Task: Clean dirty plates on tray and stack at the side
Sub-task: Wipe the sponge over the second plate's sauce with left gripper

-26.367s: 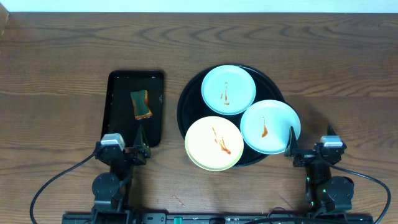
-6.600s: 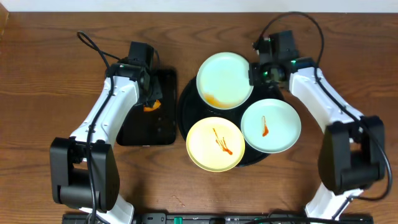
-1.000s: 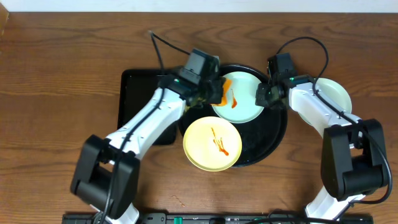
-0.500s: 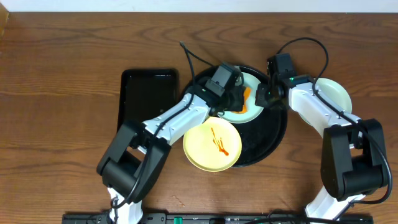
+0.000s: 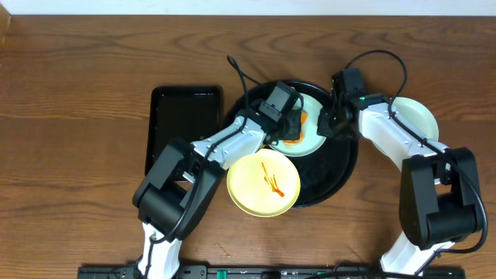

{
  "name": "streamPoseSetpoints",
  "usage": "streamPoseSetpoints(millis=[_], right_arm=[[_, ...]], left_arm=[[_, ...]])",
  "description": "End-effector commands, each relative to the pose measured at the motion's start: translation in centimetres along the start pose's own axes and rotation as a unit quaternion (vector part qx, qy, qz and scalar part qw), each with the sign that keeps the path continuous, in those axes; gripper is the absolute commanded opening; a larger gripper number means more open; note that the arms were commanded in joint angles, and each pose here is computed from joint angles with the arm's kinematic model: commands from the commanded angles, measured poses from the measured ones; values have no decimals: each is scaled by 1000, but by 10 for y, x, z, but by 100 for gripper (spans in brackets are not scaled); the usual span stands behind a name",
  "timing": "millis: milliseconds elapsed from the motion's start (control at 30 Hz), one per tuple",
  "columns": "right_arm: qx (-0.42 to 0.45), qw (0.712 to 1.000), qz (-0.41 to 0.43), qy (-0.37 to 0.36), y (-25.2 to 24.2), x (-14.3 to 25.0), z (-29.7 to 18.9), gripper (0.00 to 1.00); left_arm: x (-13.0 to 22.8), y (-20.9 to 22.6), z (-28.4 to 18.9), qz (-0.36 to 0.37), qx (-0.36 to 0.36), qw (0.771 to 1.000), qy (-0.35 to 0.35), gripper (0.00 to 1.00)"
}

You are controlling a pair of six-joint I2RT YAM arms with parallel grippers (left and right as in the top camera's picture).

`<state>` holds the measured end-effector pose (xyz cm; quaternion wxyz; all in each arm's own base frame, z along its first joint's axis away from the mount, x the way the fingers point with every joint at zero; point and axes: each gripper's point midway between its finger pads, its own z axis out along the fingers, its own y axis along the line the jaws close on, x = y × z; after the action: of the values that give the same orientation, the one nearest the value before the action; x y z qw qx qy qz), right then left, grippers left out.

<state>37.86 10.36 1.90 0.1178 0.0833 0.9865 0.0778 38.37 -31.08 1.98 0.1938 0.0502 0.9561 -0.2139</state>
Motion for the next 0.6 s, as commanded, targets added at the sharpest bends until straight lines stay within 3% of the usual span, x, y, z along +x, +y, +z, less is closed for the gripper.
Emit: streamPoseSetpoints(millis=[0,233,400,567], right_arm=[[-7,1000,-2,5,7,2,0,1],[-6,1000,-2,7,7,3,0,1],[-3,1000,-2,5,6,2,0,1],[-6,1000,-2,-1,7,-1,0,1]], left_arm=[[-12,44,6,-35,-48,998,-10,8],[-17,73,-8,-50,-44,998,18,8],[-18,52,-44,-36,-6,999,34,7],[-36,33,-96,7,12,1000,-5,7]])
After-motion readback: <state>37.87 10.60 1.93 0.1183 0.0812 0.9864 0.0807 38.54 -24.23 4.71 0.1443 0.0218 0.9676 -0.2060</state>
